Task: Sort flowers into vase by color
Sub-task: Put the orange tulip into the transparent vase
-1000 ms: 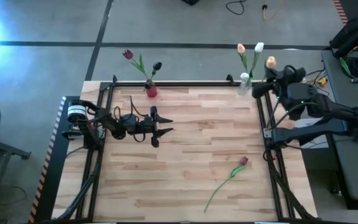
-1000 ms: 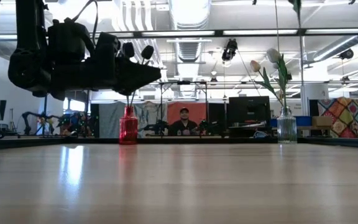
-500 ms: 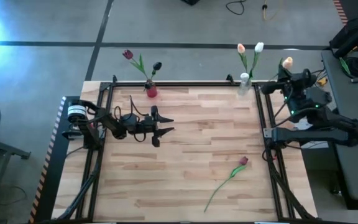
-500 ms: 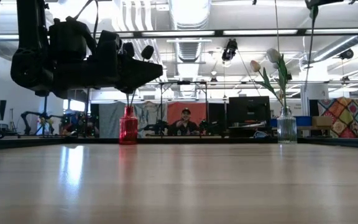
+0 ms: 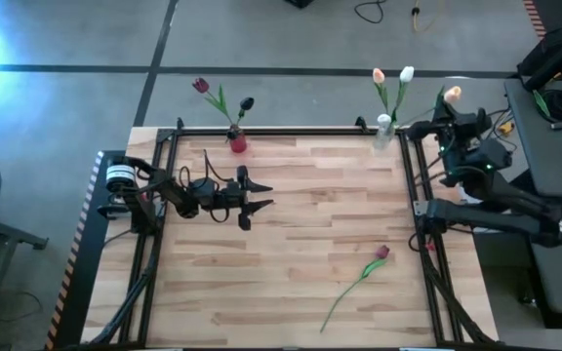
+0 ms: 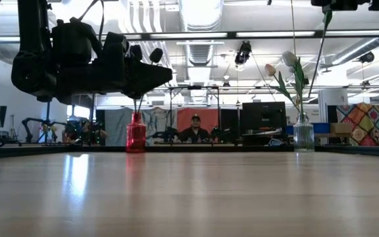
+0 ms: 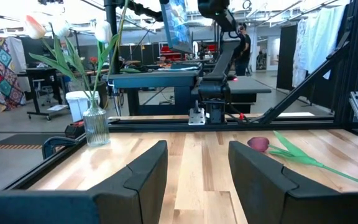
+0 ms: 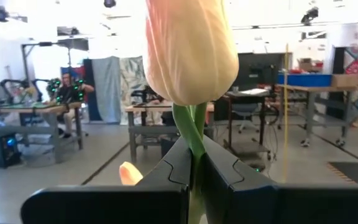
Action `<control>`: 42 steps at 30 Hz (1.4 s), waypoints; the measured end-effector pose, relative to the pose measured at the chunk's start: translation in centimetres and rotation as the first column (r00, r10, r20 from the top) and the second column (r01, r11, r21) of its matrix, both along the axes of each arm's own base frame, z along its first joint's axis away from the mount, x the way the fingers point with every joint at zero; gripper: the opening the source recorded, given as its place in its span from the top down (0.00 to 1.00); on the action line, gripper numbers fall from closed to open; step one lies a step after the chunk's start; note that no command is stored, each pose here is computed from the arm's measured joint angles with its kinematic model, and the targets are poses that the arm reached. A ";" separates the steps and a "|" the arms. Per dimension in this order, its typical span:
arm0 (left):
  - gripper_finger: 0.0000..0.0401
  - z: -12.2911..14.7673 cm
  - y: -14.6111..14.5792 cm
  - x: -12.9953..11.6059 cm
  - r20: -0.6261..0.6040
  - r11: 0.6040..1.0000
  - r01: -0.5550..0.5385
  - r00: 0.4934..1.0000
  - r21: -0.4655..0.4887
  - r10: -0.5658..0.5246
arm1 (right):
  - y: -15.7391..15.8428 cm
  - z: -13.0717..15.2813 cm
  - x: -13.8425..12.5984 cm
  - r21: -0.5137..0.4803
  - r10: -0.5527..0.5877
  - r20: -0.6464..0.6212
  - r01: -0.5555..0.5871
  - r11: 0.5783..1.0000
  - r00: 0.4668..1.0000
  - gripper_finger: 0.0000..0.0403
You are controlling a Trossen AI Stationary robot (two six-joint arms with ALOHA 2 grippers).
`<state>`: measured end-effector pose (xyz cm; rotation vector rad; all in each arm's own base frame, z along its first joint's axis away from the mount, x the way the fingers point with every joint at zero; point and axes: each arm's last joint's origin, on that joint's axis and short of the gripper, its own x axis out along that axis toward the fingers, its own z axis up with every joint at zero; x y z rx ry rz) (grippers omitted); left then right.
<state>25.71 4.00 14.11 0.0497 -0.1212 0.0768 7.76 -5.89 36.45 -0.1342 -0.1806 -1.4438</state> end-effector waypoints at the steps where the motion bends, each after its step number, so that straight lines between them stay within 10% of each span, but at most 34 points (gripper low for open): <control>1: 0.61 0.0 0.0 0.0 0.000 1.000 0.000 1.000 0.000 0.000 | -0.2 -0.1 0.1 0.001 -0.008 0.004 0.008 1.000 1.000 0.97; 42: 0.61 0.0 0.0 0.0 0.000 1.000 0.001 1.000 -0.011 -0.001 | -9.9 -2.6 6.3 0.139 -0.155 -0.134 0.173 0.975 0.979 0.97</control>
